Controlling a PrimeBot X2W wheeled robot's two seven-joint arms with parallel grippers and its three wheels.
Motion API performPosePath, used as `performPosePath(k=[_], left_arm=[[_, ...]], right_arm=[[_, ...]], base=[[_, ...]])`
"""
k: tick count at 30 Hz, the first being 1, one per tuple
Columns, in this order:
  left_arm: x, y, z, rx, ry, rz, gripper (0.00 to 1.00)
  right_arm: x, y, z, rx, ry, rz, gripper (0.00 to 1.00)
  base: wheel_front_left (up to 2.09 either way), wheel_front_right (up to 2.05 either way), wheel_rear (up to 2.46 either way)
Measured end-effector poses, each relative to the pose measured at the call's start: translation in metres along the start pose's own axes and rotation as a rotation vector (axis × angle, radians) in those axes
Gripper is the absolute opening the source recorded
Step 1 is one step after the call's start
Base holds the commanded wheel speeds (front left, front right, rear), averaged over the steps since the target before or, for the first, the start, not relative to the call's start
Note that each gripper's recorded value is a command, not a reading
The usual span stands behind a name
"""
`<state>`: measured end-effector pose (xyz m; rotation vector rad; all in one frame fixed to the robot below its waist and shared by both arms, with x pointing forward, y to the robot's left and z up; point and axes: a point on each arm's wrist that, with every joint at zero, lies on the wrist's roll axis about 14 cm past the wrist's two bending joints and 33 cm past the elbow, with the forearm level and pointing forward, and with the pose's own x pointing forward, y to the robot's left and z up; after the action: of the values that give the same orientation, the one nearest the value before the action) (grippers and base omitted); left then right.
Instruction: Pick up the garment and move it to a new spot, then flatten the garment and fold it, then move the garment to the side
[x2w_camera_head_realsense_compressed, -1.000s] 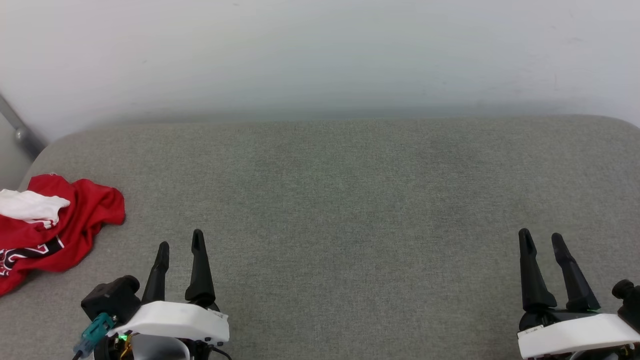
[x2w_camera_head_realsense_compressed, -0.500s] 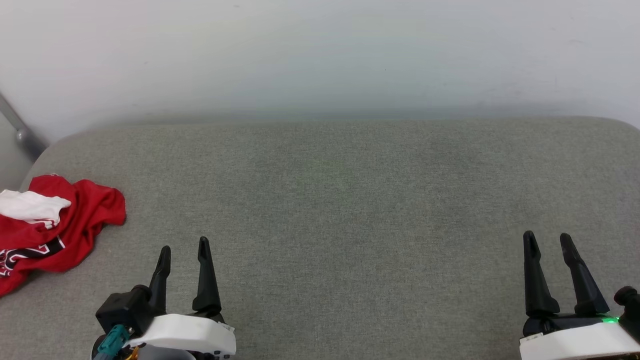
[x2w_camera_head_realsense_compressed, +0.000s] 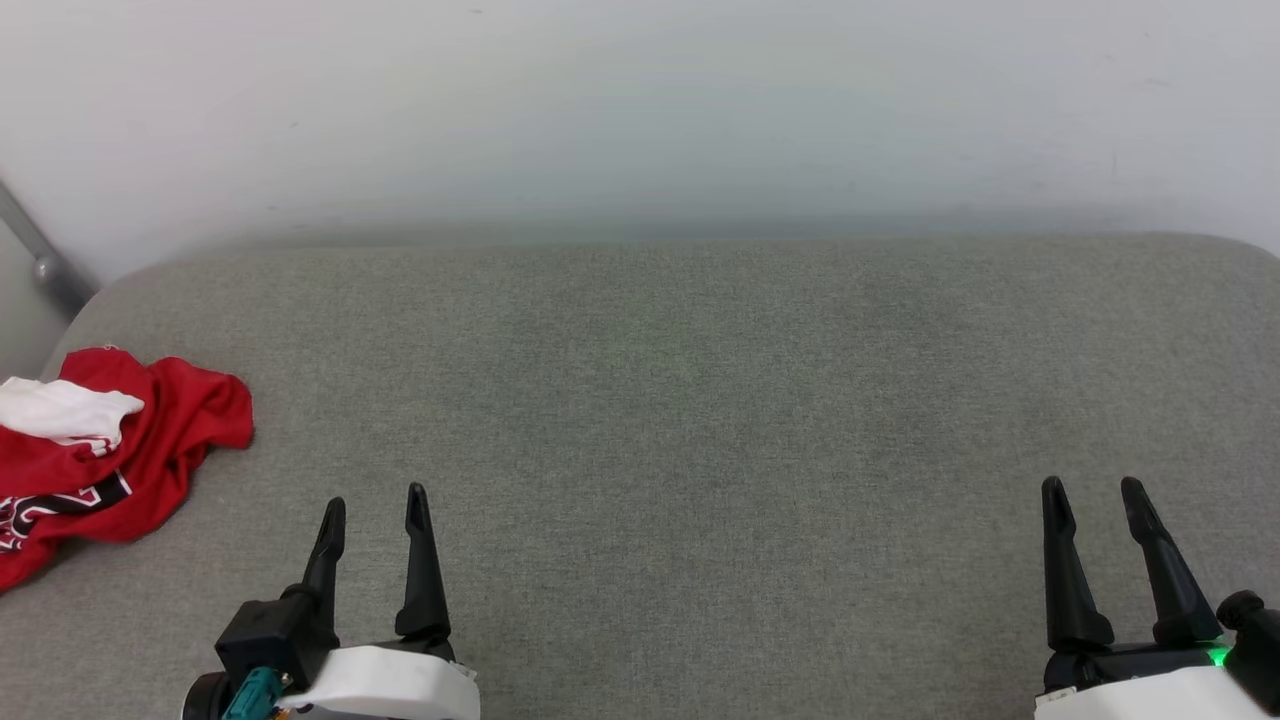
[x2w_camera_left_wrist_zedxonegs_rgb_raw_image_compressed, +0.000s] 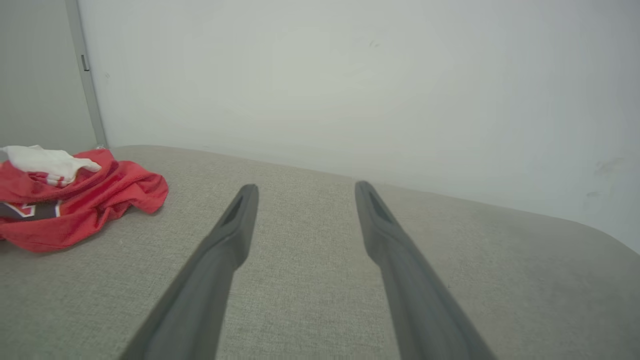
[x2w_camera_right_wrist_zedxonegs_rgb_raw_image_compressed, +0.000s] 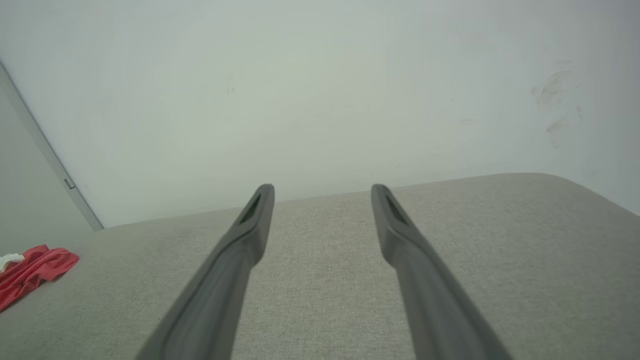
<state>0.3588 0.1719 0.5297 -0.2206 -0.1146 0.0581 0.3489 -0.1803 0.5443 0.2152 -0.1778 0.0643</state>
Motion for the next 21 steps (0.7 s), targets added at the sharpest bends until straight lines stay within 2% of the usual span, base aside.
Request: performPosePath(k=[21], left_arm=[[-0.0072,-0.0021,-0.0062,0.105,-0.009,-0.029,1.00]], right_arm=[[-0.0074,0.0035,-0.0004,-0.103,-0.009,0.023,1.00]], base=[[0.00,0.00,0.00]])
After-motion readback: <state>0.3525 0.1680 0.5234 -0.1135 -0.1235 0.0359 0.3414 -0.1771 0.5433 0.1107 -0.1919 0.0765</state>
